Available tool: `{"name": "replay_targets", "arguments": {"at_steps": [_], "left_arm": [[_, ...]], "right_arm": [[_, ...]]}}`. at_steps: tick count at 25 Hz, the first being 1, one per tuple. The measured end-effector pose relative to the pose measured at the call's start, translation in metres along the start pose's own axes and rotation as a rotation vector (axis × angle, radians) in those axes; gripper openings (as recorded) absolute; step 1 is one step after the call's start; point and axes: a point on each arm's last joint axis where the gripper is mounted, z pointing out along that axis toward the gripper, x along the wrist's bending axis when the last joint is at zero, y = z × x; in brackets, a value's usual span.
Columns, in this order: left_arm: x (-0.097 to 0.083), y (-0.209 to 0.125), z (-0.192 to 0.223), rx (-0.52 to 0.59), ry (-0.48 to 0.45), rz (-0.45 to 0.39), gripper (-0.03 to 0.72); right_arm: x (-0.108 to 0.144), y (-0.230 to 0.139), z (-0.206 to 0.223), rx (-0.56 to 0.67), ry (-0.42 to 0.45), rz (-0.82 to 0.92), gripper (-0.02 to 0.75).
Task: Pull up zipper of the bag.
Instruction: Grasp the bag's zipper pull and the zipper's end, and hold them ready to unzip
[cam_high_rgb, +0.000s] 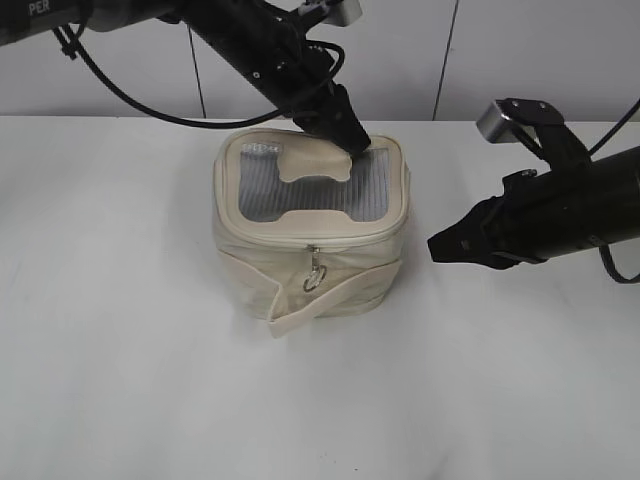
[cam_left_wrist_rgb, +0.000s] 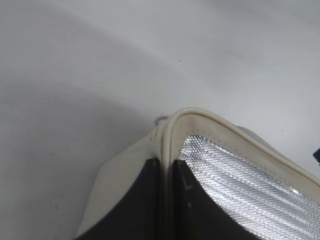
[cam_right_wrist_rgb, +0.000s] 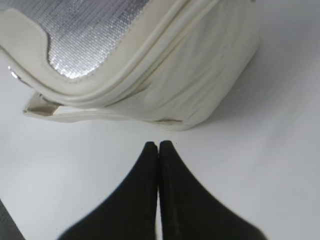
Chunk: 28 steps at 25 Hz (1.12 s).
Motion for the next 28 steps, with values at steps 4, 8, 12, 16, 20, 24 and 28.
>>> {"name": "replay_targets", "arguments": {"at_steps": [4, 8, 12, 16, 20, 24, 28], "left_arm": [[0.000, 0.000, 0.000, 0.001, 0.000, -0.010, 0.036], [0.000, 0.000, 0.000, 0.002, 0.000, -0.009, 0.036], [0.000, 0.000, 0.000, 0.002, 0.000, -0.009, 0.036], [0.000, 0.000, 0.000, 0.002, 0.000, -0.009, 0.036], [0.000, 0.000, 0.000, 0.002, 0.000, -0.010, 0.036], [0.000, 0.000, 0.000, 0.002, 0.000, -0.010, 0.036], [0.000, 0.000, 0.000, 0.003, 0.002, -0.009, 0.036]], "right_arm": [[-0.001, -0.002, -0.001, -0.008, -0.022, 0.018, 0.008], [-0.009, 0.005, 0.001, -0.058, -0.090, 0.018, 0.135], [-0.015, 0.012, 0.013, -0.083, -0.090, 0.029, 0.398], [-0.024, 0.015, 0.028, -0.071, -0.088, 0.043, 0.442], [-0.031, 0.021, 0.041, -0.073, -0.083, 0.066, 0.444], [-0.037, 0.030, 0.051, -0.083, -0.079, 0.067, 0.443], [-0.042, 0.037, 0.060, -0.089, -0.063, 0.060, 0.406]]}}
